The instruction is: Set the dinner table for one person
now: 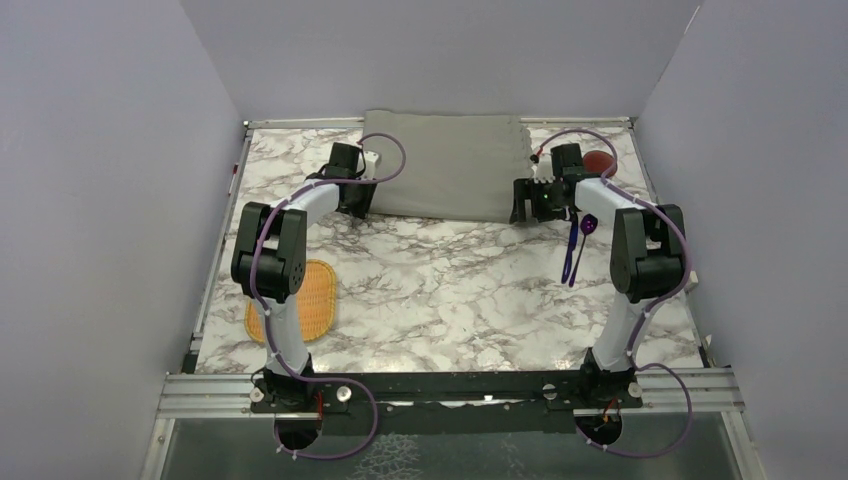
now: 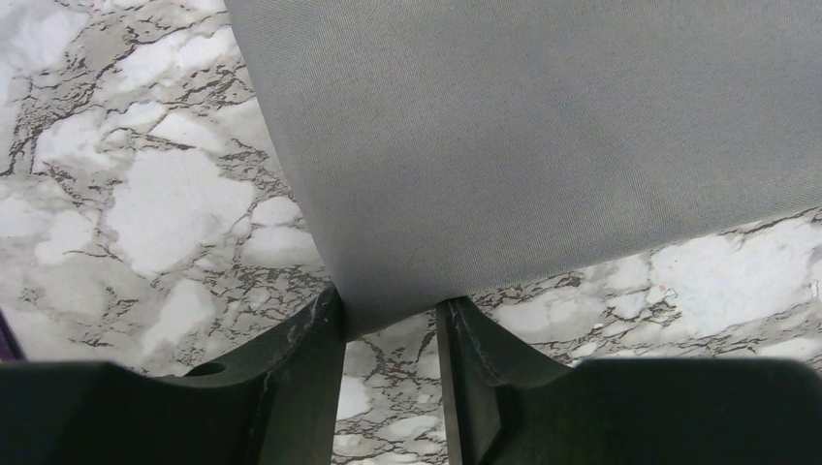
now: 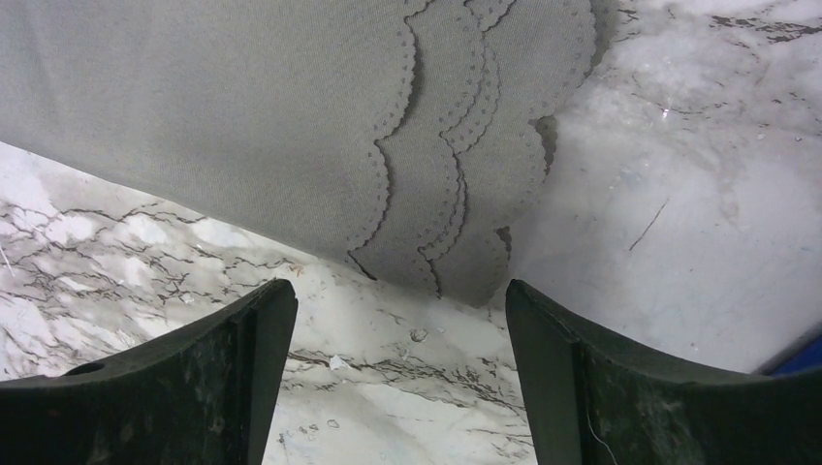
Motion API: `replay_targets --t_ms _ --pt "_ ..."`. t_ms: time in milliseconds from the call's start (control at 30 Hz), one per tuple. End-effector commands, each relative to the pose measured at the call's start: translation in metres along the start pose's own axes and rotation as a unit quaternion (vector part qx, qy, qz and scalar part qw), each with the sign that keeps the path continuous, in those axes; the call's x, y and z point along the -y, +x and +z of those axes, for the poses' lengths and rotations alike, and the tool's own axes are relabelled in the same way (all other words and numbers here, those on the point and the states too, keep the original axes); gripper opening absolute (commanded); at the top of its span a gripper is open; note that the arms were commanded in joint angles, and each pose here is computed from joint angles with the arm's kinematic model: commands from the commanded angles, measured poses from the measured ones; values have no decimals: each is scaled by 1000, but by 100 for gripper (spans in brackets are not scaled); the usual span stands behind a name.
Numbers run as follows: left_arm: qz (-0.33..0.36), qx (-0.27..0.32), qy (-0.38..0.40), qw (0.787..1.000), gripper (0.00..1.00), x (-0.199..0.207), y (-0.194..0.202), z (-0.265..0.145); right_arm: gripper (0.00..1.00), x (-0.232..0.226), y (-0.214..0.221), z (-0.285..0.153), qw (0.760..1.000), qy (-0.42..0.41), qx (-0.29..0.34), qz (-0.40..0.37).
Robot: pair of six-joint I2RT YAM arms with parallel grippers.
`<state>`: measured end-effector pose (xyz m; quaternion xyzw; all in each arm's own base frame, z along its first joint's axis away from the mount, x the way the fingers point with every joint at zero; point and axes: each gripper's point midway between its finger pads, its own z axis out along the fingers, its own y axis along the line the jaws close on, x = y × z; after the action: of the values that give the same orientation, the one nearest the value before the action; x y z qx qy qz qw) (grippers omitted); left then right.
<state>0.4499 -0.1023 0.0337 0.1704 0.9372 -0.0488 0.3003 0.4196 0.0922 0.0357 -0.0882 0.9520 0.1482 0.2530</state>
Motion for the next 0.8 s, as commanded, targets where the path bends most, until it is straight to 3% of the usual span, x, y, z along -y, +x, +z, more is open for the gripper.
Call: replay_targets --t_ms 0,267,400,500,667,767 --pt "10 14 10 1000 39 4 -6 3 81 1 -5 5 1000 -6 4 2" --pt "15 6 11 1000 35 4 3 5 70 3 -3 9 1000 -4 2 2" --pt "17 3 11 1000 33 4 5 5 52 5 -4 11 1000 1 1 0" --pt "18 2 12 1000 32 4 7 6 49 6 -3 11 1000 1 2 1" --pt "20 -2 13 1000 22 4 9 6 14 8 -1 10 1000 8 -1 2" --pt "23 -8 16 1000 13 5 12 6 1 9 1 9 1000 12 -5 1"
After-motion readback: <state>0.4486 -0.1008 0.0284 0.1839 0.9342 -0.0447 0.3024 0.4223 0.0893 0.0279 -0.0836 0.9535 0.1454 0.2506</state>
